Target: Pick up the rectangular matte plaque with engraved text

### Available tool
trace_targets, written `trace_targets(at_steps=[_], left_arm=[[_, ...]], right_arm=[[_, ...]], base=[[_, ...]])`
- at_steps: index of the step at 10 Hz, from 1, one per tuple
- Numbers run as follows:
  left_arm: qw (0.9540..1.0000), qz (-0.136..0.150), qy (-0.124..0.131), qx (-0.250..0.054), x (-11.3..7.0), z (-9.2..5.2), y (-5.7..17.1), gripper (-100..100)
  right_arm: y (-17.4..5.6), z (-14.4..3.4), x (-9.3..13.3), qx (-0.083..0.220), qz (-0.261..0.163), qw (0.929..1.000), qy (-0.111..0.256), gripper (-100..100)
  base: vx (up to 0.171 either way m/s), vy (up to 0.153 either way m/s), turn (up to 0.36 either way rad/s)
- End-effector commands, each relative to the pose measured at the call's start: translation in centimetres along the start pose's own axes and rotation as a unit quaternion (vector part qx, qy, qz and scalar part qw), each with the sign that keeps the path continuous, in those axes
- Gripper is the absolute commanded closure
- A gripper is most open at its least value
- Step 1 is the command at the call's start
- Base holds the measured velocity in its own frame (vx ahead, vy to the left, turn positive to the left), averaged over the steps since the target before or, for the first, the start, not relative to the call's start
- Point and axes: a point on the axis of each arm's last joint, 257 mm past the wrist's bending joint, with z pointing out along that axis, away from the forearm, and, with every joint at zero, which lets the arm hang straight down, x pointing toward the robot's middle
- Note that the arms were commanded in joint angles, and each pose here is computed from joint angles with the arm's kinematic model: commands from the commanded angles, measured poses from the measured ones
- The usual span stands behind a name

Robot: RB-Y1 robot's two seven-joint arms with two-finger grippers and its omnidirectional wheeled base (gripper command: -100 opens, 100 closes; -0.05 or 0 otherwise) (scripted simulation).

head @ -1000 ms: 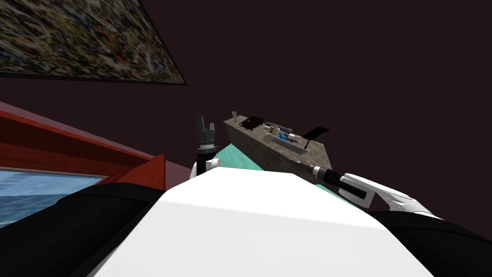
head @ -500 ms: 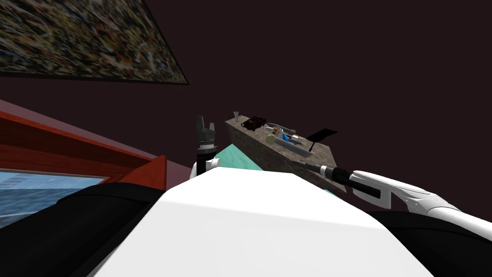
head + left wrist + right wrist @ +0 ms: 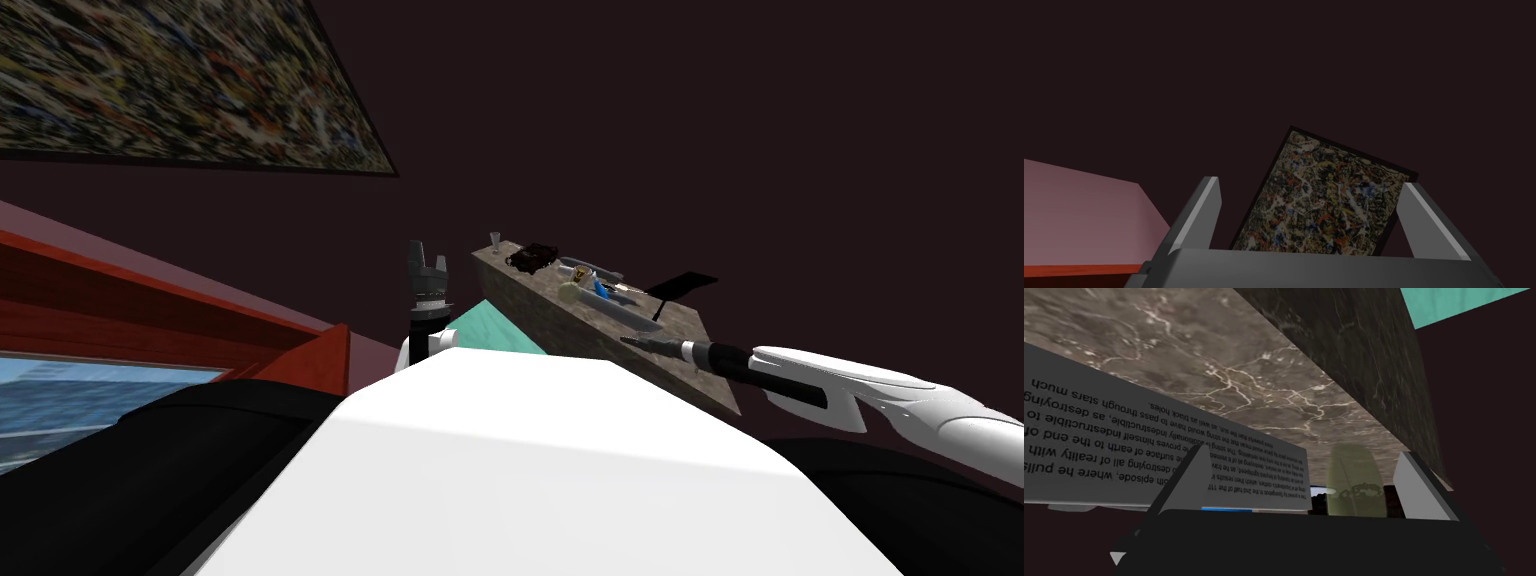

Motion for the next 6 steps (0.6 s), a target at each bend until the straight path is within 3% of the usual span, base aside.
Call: trace_targets(at_steps=[1,6], left_arm=[[1.0,0.0,0.0,0.0,0.0,0.0,0.0,0],[1.0,0.0,0.0,0.0,0.0,0.0,0.0,0]], right_arm=[[-1.8,-1.0,0.4,0.014,-0.03,0.9991,0.027,-100],[-4.5,-3.2,0.1,0.033,-0.097,0.9912,0.084,-100]], base=[[0.056,0.034,0.09],[0.062,0.026,0.053]])
